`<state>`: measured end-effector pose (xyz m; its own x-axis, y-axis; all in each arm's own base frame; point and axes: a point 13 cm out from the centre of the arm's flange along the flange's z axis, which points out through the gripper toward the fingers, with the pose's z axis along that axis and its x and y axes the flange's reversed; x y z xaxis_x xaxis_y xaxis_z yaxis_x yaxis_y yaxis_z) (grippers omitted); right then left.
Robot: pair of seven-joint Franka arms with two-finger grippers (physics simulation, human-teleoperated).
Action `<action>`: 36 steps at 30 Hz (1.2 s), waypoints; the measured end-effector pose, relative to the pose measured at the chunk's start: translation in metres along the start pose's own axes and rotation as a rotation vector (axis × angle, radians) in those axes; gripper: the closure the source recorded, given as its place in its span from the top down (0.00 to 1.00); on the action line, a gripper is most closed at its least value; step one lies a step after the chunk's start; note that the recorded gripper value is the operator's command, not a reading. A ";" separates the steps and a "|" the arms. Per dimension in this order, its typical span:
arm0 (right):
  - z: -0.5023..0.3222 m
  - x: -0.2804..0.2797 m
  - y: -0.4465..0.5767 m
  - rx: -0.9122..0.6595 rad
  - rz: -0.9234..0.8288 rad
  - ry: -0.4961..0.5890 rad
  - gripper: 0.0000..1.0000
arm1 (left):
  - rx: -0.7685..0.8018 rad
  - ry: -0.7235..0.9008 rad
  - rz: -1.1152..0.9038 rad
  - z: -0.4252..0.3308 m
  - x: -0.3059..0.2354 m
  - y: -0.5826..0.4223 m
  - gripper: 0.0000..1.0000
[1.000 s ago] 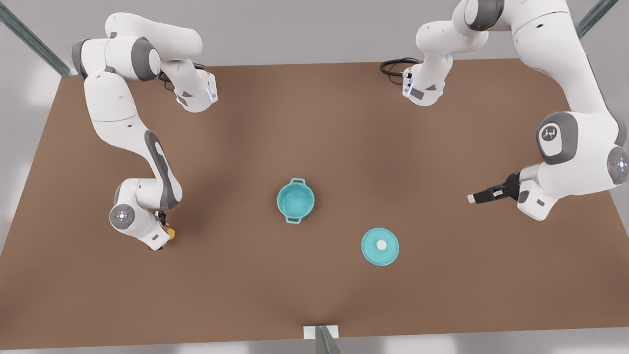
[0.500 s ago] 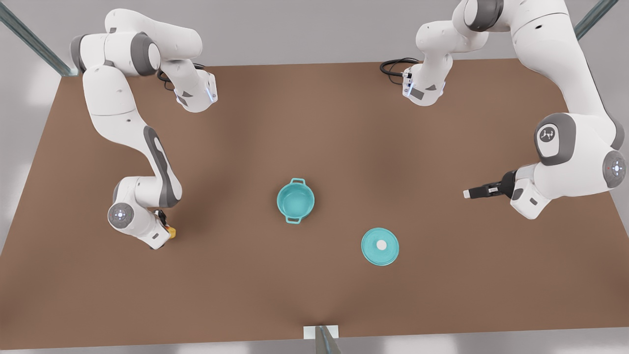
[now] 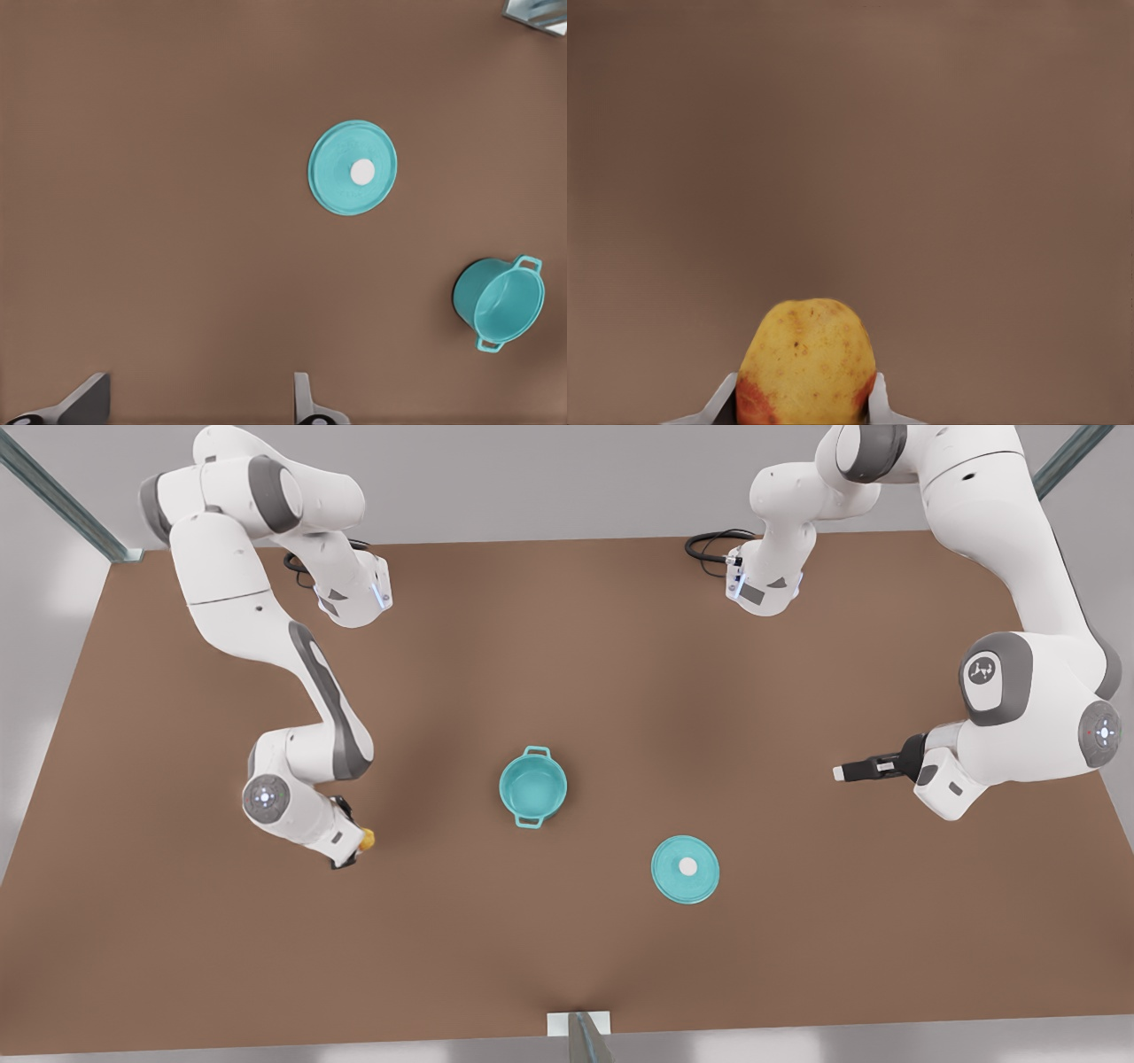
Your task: Open the pot lid and put the potato into the pot
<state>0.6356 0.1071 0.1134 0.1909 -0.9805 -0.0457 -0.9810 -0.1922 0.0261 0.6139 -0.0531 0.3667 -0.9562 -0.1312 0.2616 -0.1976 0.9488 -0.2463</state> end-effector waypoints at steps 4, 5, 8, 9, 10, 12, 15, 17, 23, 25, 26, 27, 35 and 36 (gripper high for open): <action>-0.012 -0.053 -0.009 0.020 -0.047 -0.025 0.47 | -0.001 0.001 0.005 0.000 0.000 -0.001 1.00; -0.013 -0.062 -0.010 0.022 -0.050 -0.036 0.47 | -0.001 0.001 0.006 0.000 0.000 -0.001 1.00; -0.024 -0.101 -0.017 0.036 -0.066 -0.071 0.47 | -0.002 0.001 0.008 0.001 0.000 -0.001 1.00; -0.027 -0.114 -0.018 0.039 -0.071 -0.081 0.47 | -0.002 0.002 0.009 0.001 0.000 -0.002 1.00; -0.029 -0.127 -0.018 0.040 -0.075 -0.093 0.47 | -0.002 0.002 0.011 0.002 0.001 -0.002 1.00; -0.033 -0.153 -0.019 0.042 -0.077 -0.122 0.47 | -0.003 0.003 0.012 0.002 0.001 -0.003 1.00; -0.037 -0.192 -0.020 0.045 -0.083 -0.158 0.47 | -0.011 0.004 0.016 0.003 0.001 -0.003 1.00; -0.037 -0.218 -0.020 0.043 -0.084 -0.184 0.47 | -0.018 0.004 0.020 0.004 0.002 -0.004 1.00; -0.040 -0.296 -0.001 0.022 -0.099 -0.253 0.47 | -0.025 0.004 0.021 0.004 0.002 -0.004 1.00; -0.038 -0.317 0.003 0.016 -0.104 -0.269 0.47 | -0.026 0.003 0.021 0.004 0.001 -0.003 1.00; -0.033 -0.328 0.007 0.007 -0.107 -0.274 0.47 | -0.026 0.003 0.021 0.004 0.001 -0.003 1.00; -0.028 -0.337 0.012 -0.004 -0.110 -0.276 0.47 | -0.026 0.003 0.021 0.004 0.001 -0.003 1.00; -0.010 -0.361 0.018 -0.021 -0.086 -0.277 1.00 | -0.027 0.003 0.023 0.004 0.002 -0.004 1.00; -0.016 -0.358 0.014 -0.011 -0.078 -0.276 1.00 | -0.027 0.003 0.023 0.004 0.002 -0.004 1.00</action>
<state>0.5542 0.4548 0.1460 0.2479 -0.9152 -0.3178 -0.9629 -0.2688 0.0231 0.6124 -0.0584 0.3647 -0.9599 -0.1085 0.2587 -0.1696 0.9589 -0.2273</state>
